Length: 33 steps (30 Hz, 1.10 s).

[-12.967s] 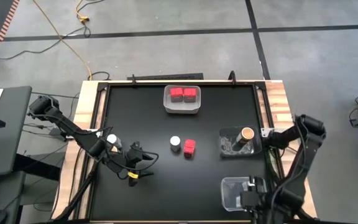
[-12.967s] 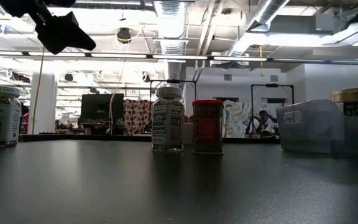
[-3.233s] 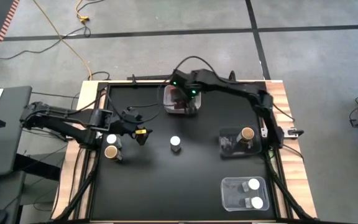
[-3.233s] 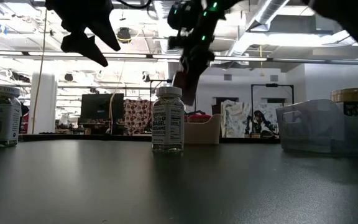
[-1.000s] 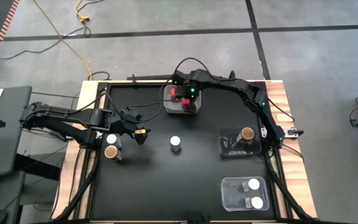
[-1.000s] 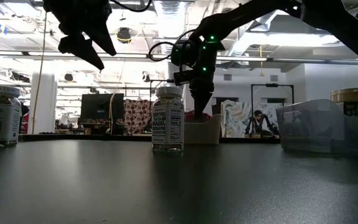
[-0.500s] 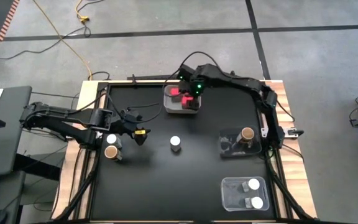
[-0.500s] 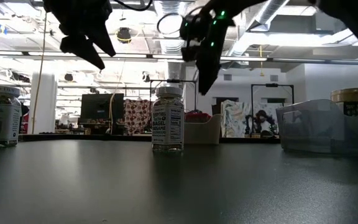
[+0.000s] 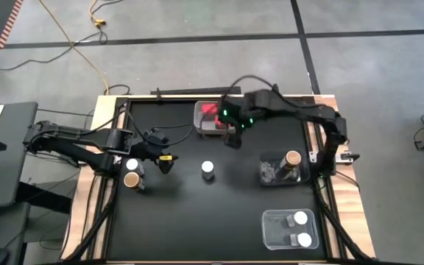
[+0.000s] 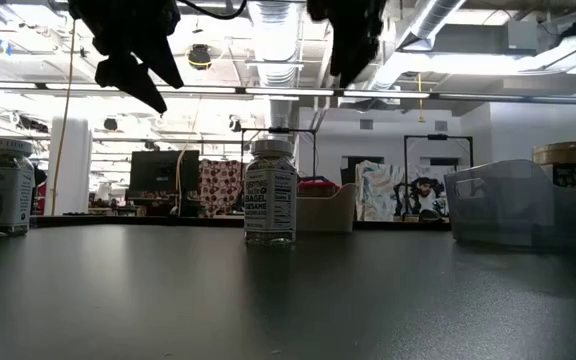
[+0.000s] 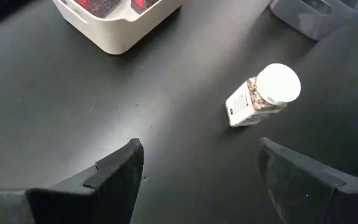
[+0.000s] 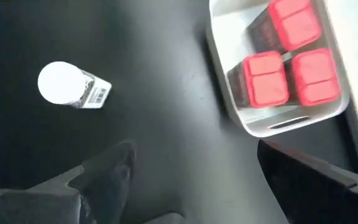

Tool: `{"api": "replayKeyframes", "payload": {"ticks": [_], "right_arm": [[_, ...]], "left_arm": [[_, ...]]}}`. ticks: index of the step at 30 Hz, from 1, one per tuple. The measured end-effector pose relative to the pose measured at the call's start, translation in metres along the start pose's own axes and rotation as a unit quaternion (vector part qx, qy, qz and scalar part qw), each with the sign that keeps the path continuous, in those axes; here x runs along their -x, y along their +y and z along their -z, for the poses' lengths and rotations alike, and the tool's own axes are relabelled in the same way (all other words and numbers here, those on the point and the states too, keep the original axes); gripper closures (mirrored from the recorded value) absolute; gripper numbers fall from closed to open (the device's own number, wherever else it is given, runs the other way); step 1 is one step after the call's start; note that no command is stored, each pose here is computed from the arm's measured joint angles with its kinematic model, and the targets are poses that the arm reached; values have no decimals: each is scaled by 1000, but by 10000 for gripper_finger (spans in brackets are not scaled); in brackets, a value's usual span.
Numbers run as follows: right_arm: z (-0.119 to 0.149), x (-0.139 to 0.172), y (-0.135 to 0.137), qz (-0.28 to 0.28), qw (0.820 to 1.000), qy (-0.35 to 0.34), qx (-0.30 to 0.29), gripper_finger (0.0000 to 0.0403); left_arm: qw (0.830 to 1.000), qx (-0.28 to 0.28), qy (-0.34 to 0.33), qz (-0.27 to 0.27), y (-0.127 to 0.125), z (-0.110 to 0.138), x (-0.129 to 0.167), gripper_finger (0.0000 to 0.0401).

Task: Sort spices by type
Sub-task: Put the golden seasoning bottle into the black bin

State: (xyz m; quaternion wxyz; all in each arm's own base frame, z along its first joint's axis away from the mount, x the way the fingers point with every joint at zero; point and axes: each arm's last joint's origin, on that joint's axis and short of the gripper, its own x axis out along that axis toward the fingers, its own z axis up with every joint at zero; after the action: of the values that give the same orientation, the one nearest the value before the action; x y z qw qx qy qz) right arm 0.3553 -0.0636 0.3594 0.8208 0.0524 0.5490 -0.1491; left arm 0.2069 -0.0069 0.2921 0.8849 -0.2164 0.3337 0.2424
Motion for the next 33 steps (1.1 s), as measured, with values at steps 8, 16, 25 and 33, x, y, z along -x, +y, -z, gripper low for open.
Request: {"api": "replayKeyframes", "payload": {"ticks": [8,16,25,33], "right_arm": [[53,-10,59,30,997,-73,24,29],[104,-39,80,-21,988,-126,-88,29],[114,-54,95,-38,986,-130,-95,29],[112,-51,98,-42,987,-150,-46,29]], "left_arm": [[1000,-10,7,10,0,0,0,106],[999,-11,36,-10,2,-4,13,106],[963,208,112,-132,16,-10,61,106],[902,330,208,-187,7,20,87,106]]}}
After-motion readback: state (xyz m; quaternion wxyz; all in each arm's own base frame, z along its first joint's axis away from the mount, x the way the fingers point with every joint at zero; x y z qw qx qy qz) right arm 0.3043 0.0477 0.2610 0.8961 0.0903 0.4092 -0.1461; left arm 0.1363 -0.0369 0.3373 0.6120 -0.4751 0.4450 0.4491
